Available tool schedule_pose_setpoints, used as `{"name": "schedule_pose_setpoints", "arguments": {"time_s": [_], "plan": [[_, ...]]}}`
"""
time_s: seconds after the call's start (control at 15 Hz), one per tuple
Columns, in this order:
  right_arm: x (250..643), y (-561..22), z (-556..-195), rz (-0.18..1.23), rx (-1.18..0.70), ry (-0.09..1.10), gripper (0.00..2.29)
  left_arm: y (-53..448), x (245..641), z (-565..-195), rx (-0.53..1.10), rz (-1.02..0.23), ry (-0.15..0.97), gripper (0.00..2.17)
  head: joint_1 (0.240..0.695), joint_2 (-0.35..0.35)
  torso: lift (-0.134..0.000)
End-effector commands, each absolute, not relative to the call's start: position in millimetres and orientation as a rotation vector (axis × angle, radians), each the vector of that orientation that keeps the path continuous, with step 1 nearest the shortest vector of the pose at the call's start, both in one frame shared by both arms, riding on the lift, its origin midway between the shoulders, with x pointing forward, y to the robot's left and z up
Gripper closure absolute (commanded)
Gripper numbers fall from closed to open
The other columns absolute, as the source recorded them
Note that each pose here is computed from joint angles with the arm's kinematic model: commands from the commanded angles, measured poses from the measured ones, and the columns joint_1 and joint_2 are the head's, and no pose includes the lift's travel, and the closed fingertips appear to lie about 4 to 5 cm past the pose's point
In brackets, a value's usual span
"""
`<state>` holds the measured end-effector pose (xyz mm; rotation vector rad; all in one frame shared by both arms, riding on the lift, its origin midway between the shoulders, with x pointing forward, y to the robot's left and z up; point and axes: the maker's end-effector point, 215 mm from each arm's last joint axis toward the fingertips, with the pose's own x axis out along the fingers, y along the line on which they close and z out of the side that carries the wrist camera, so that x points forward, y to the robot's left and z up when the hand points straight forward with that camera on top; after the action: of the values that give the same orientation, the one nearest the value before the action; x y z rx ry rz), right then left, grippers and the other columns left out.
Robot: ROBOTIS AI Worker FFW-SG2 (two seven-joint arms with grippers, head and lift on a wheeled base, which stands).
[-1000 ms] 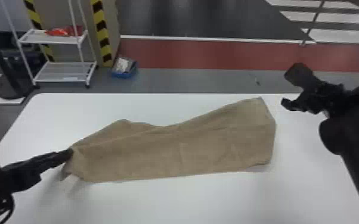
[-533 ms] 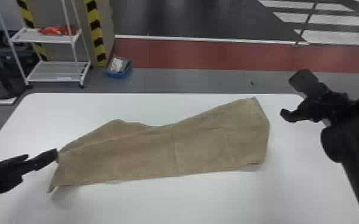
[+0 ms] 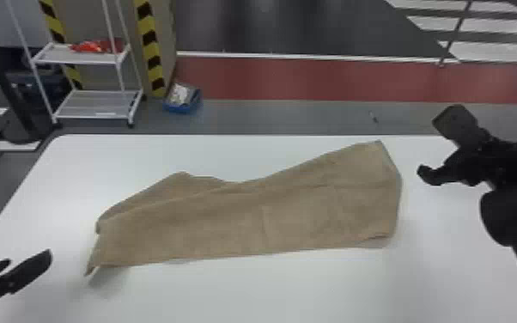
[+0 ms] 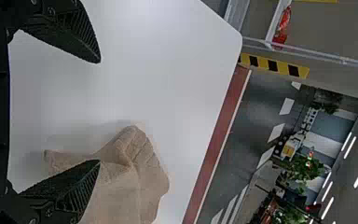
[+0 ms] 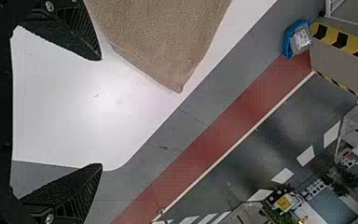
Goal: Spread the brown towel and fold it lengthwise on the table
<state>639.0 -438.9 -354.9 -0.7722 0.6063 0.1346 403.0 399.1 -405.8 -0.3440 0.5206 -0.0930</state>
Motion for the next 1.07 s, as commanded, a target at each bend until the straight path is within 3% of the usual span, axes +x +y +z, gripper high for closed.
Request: {"name": "schedule_pose_setpoints", "arguments": {"time_s": [0.0,0.2,0.53,1.0], "plan": [[640,-435,-356,0.133,-0.75,0.614,0.08,401,392,-404,-0.326,-0.112,0.495,0.14,0.695,-0.043,-0.124],[638,-423,-352,0.142,-0.706,0.619,0.08,403,401,-397,-0.195,-0.152,0.38,0.12,0.695,-0.035,-0.124],[639,-424,-342,0.138,-0.689,0.608,0.08,394,404,-404,0.016,-0.189,0.278,0.12,0.695,-0.021,-0.124],[646,-423,-329,0.145,-0.684,0.582,0.07,354,386,-416,0.085,-0.291,0.265,0.21,0.695,-0.06,-0.124]]}}
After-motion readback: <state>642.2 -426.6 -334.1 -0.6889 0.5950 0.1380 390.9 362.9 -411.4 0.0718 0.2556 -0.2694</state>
